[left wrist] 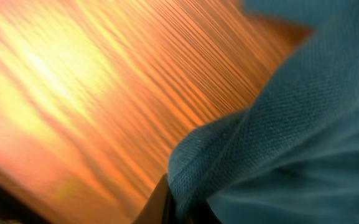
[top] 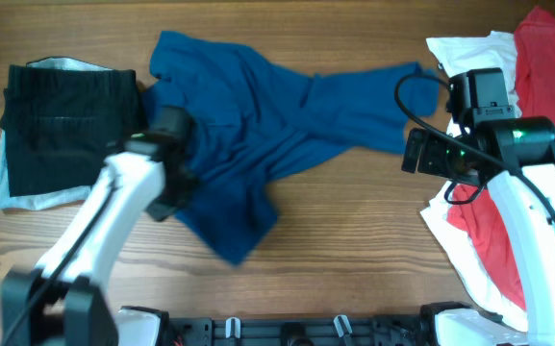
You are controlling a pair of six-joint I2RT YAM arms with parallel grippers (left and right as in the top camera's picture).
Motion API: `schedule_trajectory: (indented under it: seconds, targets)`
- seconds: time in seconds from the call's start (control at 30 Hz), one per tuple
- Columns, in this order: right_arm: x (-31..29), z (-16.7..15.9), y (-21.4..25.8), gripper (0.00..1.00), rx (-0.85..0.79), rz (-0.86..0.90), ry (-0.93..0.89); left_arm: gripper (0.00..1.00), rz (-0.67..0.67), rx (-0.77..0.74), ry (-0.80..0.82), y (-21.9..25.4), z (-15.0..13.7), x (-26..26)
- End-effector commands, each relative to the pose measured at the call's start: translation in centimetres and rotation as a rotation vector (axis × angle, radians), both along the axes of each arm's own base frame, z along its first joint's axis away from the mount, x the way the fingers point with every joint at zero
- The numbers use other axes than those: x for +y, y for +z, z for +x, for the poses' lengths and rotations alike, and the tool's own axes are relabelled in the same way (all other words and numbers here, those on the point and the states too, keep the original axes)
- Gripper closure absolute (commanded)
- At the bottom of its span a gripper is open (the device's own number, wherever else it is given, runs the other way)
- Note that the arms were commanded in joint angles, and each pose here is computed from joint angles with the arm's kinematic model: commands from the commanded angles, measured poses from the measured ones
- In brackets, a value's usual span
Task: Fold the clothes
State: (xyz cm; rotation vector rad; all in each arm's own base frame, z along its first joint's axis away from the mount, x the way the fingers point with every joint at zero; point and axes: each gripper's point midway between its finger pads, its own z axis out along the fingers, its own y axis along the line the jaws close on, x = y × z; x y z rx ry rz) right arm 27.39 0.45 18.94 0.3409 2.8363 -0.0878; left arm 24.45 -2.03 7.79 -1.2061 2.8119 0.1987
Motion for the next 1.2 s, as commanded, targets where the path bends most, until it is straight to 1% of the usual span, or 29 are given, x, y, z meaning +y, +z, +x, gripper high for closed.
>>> schedule_trajectory:
  seconds: [0.0, 0.07, 0.13, 0.27, 0.33, 0.37, 0.4, 0.43, 0.53, 0.63, 0.73, 0.77, 0.8, 0.87, 0.93, 1.03, 1.07, 1.1, 1.17]
  targets:
    - [-0.2, 0.0, -1.1, 0.0, 0.055, -0.01, -0.005, 0.96, 0.106, -0.034, 0.065, 2.4, -1.1, 5.6]
    - [0.8, 0.3, -2.2, 0.01, 0.081, 0.036, 0.037, 0.96, 0.101, -0.045, 0.089, 2.8, -1.3, 6.8]
    - [2.6, 0.8, -3.7, 0.02, 0.104, 0.114, 0.149, 0.96, 0.102, -0.047, 0.09, 2.8, -1.2, 7.2]
    - [3.6, 1.2, -7.9, 0.03, 0.166, 0.151, 0.172, 0.96, 0.09, -0.063, 0.076, 2.7, -0.7, 6.7]
    - [5.5, 1.2, -10.6, 0.1, 0.195, 0.23, 0.249, 0.96, 0.085, -0.072, 0.067, 2.7, -0.4, 6.4]
    - [6.6, 0.9, -12.0, 0.11, 0.217, 0.27, 0.282, 0.96, 0.085, -0.074, 0.064, 2.7, -0.4, 6.4]
    - [7.2, 0.6, -13.1, 0.11, 0.238, 0.279, 0.298, 0.96, 0.085, -0.074, 0.064, 2.7, -0.4, 6.4]
    - [7.6, 0.5, -13.9, 0.08, 0.248, 0.277, 0.312, 0.96, 0.085, -0.074, 0.064, 2.7, -0.4, 6.4]
    - [9.6, 0.9, -15.9, 0.07, 0.231, 0.265, 0.38, 0.96, 0.085, -0.078, 0.064, 2.7, -0.3, 6.4]
    - [9.4, 1.1, -17.9, 0.08, 0.258, 0.182, 0.302, 0.96, 0.085, -0.076, 0.064, 2.7, -0.3, 6.4]
    - [9.4, 1.1, -19.7, 0.09, 0.292, 0.181, 0.28, 0.96, 0.085, -0.077, 0.064, 2.7, -0.3, 6.4]
    - [9.5, 1.1, -20.2, 0.12, 0.303, 0.188, 0.281, 0.96, 0.085, -0.077, 0.064, 2.7, -0.3, 6.4]
    - [9.8, 0.9, -20.6, 0.18, 0.314, 0.2, 0.282, 0.96, 0.085, -0.077, 0.064, 2.7, -0.3, 6.4]
    - [10.3, 0.7, -20.8, 0.45, 0.327, 0.233, 0.293, 0.96, 0.085, -0.078, 0.064, 2.7, -0.3, 6.4]
    - [10.3, 0.8, -20.3, 0.96, 0.315, 0.235, 0.293, 0.96, 0.085, -0.078, 0.064, 2.7, -0.3, 6.4]
    - [10.6, 2.1, -17.6, 0.96, 0.222, 0.241, 0.293, 0.96, 0.086, -0.086, 0.065, 2.7, -0.1, 6.4]
    - [10.3, 3.4, -16.0, 0.96, 0.155, 0.222, 0.274, 0.96, 0.085, -0.089, 0.065, 2.7, 0.0, 6.4]
    - [9.3, 6.0, -12.8, 0.96, 0.019, 0.175, 0.219, 0.96, 0.085, -0.093, 0.065, 2.7, 0.1, 6.4]
    - [8.4, 9.5, -9.0, 0.96, -0.159, 0.143, 0.177, 0.96, 0.085, -0.093, 0.065, 2.7, 0.1, 6.4]
